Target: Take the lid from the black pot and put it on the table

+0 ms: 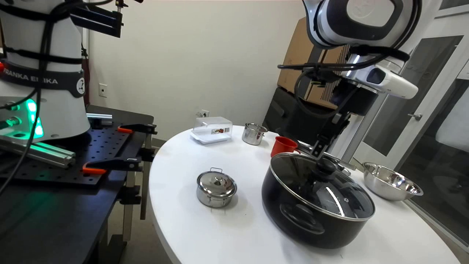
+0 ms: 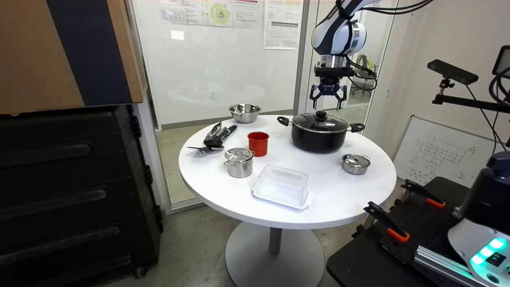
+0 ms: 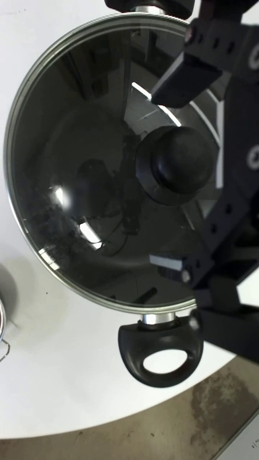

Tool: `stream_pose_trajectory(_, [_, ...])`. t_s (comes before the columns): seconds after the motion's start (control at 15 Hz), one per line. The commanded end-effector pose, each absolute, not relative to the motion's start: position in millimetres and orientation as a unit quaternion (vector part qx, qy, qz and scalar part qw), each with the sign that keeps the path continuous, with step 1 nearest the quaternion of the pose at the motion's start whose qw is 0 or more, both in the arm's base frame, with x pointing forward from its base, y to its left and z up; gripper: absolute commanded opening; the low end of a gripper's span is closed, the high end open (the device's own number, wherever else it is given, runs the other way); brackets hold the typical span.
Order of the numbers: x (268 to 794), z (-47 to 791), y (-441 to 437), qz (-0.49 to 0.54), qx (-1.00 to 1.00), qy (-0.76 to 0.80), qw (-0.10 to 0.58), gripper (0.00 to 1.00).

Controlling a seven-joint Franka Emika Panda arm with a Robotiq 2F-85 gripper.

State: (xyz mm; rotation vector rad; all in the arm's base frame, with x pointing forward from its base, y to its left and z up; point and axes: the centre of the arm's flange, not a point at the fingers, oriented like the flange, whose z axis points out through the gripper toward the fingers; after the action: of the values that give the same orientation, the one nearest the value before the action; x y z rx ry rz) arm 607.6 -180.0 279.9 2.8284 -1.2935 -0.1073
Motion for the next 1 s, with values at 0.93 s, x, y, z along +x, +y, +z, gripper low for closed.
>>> stream_pose_trajectory(0.93, [634.0, 261.1, -193.8, -0.001, 0.903, -0.43, 0.012, 1.0])
